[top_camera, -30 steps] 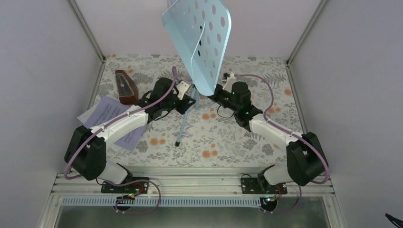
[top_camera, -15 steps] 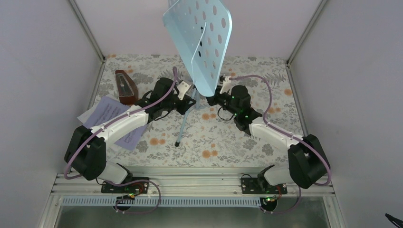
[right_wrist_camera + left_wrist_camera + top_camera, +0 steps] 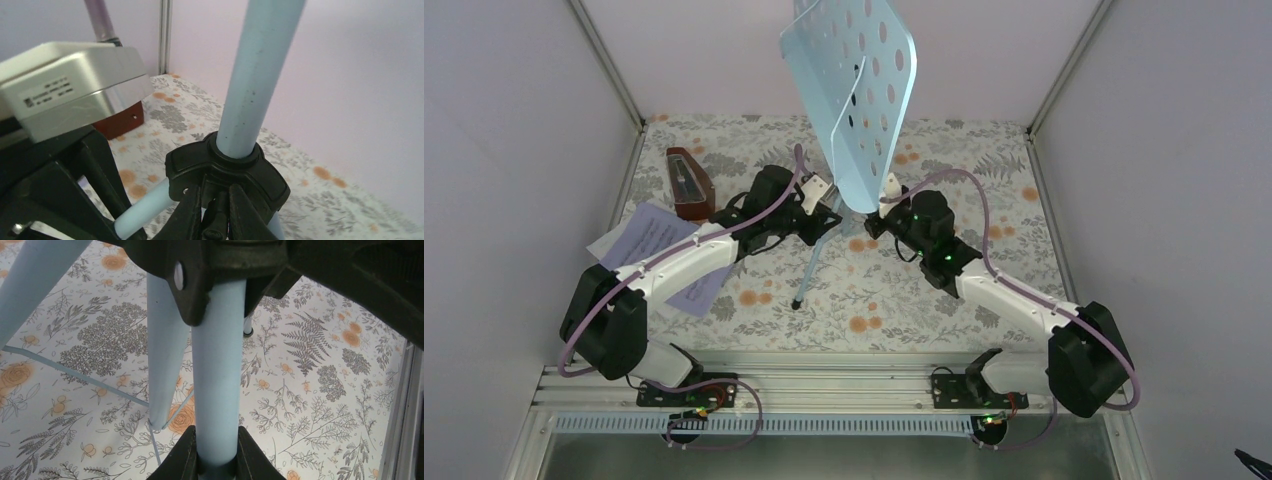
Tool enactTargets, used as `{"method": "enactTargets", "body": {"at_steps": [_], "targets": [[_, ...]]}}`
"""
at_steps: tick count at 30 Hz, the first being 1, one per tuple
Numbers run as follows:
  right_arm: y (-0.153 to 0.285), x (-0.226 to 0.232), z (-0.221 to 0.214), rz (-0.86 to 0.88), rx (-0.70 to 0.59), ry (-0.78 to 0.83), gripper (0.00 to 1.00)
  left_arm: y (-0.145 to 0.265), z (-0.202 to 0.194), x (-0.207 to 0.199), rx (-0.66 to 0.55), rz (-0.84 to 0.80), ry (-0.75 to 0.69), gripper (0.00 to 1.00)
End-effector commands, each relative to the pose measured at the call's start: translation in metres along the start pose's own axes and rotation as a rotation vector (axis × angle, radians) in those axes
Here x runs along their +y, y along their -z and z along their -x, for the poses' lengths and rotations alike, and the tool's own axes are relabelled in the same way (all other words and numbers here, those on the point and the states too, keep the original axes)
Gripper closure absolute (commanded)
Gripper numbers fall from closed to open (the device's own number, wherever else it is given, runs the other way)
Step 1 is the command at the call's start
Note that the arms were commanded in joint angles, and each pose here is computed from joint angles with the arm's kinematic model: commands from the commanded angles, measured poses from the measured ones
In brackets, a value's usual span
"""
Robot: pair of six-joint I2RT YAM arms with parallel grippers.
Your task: Pack up the instrument practice props
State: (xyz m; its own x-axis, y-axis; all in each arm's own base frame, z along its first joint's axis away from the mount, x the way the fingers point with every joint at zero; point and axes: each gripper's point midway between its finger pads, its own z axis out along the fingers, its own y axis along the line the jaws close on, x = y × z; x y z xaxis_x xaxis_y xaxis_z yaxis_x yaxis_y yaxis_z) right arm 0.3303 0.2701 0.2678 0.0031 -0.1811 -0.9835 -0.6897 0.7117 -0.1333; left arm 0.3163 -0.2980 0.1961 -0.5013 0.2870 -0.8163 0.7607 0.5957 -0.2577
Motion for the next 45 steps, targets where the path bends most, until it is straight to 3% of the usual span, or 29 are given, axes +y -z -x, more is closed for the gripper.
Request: {"method": "enactTargets", "body": {"at_steps": [1, 9, 13, 15, 17, 19, 25, 27, 34, 39, 45], "targets": [[0.008, -0.009, 0.001, -0.087, 0.024, 0.273, 0.96, 0.005, 0.015, 0.016, -0.038, 0.067, -0.001, 0.98], [0.006, -0.024, -0.013, -0.212, 0.149, 0.512, 0.93, 0.003, 0.014, 0.015, -0.035, 0.058, 0.003, 0.98], [0.006, -0.027, -0.017, -0.247, 0.179, 0.553, 0.93, 0.002, 0.013, 0.015, -0.032, 0.057, 0.005, 0.98], [0.008, -0.024, -0.012, -0.233, 0.153, 0.528, 0.89, 0.001, 0.012, 0.016, -0.030, 0.059, 0.006, 0.98], [0.015, -0.018, 0.003, -0.211, 0.094, 0.475, 0.79, 0.001, 0.011, 0.016, -0.028, 0.061, 0.005, 0.98], [0.025, -0.014, 0.019, -0.197, 0.018, 0.394, 0.60, 0.001, 0.011, 0.017, -0.029, 0.062, 0.004, 0.98], [0.059, -0.013, 0.040, -0.155, -0.117, 0.067, 0.35, 0.003, 0.013, 0.015, -0.034, 0.058, 0.002, 0.98], [0.067, -0.017, 0.037, -0.152, -0.135, -0.094, 0.22, 0.003, 0.013, 0.014, -0.036, 0.057, 0.000, 0.98], [0.061, -0.004, 0.042, 0.002, -0.119, -0.621, 0.15, 0.003, 0.013, 0.015, -0.033, 0.061, 0.000, 0.98], [0.035, 0.010, 0.036, 0.084, 0.001, -1.061, 0.14, 0.003, 0.013, 0.015, -0.033, 0.063, -0.002, 0.98], [0.034, 0.021, 0.026, 0.155, 0.024, -1.359, 0.14, 0.006, 0.016, 0.014, -0.041, 0.067, -0.008, 0.98]]}}
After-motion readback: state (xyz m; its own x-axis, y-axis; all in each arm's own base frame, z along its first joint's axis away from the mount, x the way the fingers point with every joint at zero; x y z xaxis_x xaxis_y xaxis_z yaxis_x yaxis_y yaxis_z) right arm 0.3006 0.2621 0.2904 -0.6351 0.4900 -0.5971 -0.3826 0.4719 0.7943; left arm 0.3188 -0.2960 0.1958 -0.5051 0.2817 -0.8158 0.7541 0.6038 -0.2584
